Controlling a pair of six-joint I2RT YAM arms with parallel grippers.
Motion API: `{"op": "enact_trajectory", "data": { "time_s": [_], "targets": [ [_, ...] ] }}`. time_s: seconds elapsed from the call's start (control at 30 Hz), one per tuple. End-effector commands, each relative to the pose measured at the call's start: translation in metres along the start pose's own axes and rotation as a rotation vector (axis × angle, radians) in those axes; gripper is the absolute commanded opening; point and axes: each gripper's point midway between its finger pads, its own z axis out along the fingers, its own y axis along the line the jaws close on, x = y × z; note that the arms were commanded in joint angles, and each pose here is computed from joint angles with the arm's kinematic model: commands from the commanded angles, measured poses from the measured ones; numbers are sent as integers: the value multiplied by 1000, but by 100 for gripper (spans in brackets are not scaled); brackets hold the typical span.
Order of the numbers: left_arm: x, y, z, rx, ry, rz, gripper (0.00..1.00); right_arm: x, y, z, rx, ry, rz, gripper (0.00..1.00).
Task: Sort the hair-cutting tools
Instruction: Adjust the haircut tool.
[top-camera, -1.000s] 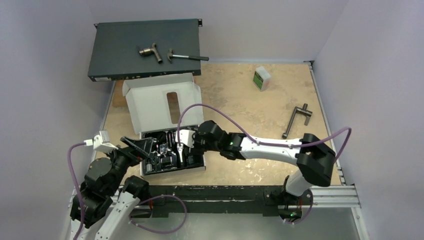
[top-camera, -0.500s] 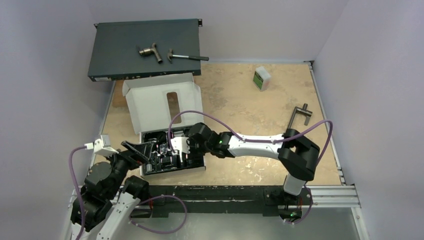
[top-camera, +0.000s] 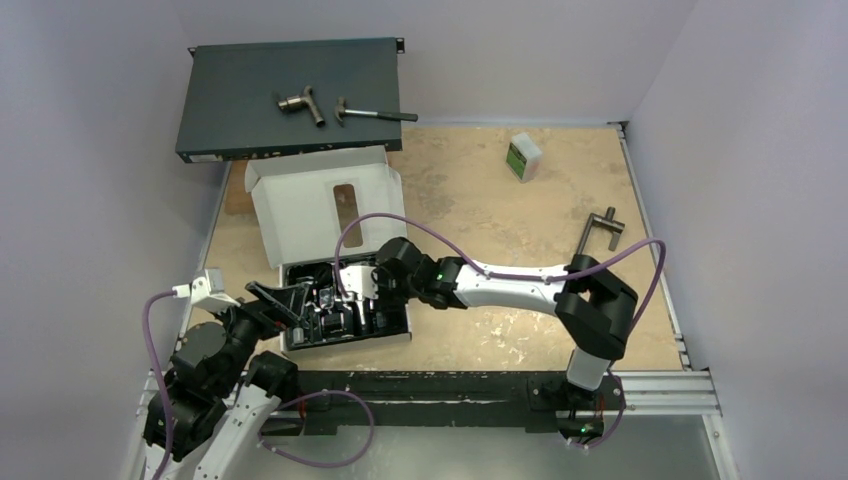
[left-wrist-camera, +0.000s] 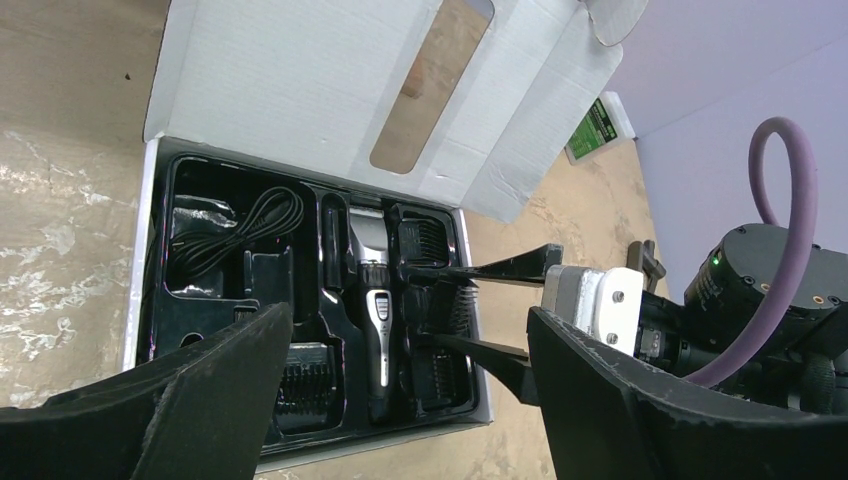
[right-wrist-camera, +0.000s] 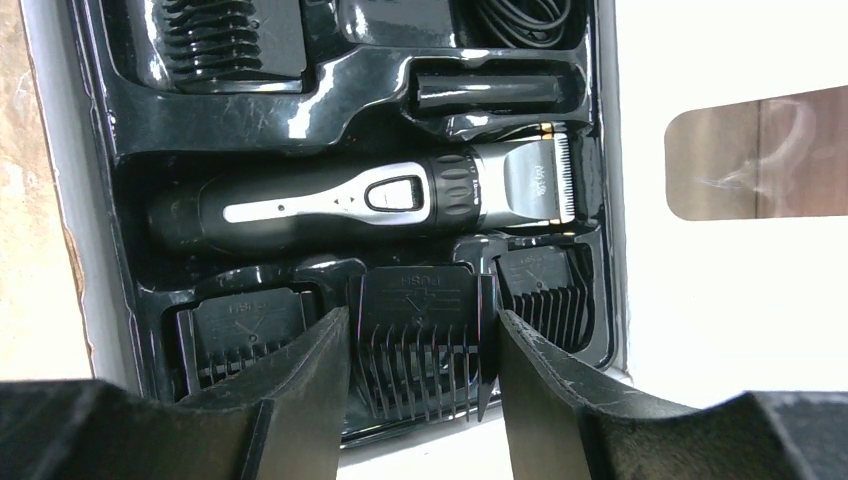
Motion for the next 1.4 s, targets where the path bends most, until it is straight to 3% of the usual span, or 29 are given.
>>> {"op": "enact_trajectory", "data": {
  "time_s": [0.0, 0.43, 0.5, 0.67, 1.03, 1.23, 1.37],
  "targets": [
    [-3, -3, -2, 33, -28, 7, 88, -18, -15, -1, 22, -43, -15, 24],
    [-1, -4, 0, 34, -18, 12, 88, 3, -11, 8, 5, -7, 12, 26],
    [-1, -4, 0, 34, -15, 15, 88, 5, -10, 9, 3, -4, 17, 30],
    [-1, -4, 0, 35, -16, 16, 88, 8, -9, 9, 4, 1, 28, 53],
    [1, -4, 2, 34, -7, 18, 88, 5, -9, 5, 13, -15, 41, 66],
    [1, -4, 2, 33, -3, 18, 88, -42, -33, -26, 112, -188, 145, 67],
    [1, -4, 1, 29, -3, 15, 88, -72, -58, -37, 202, -266, 363, 63]
  ]
}}
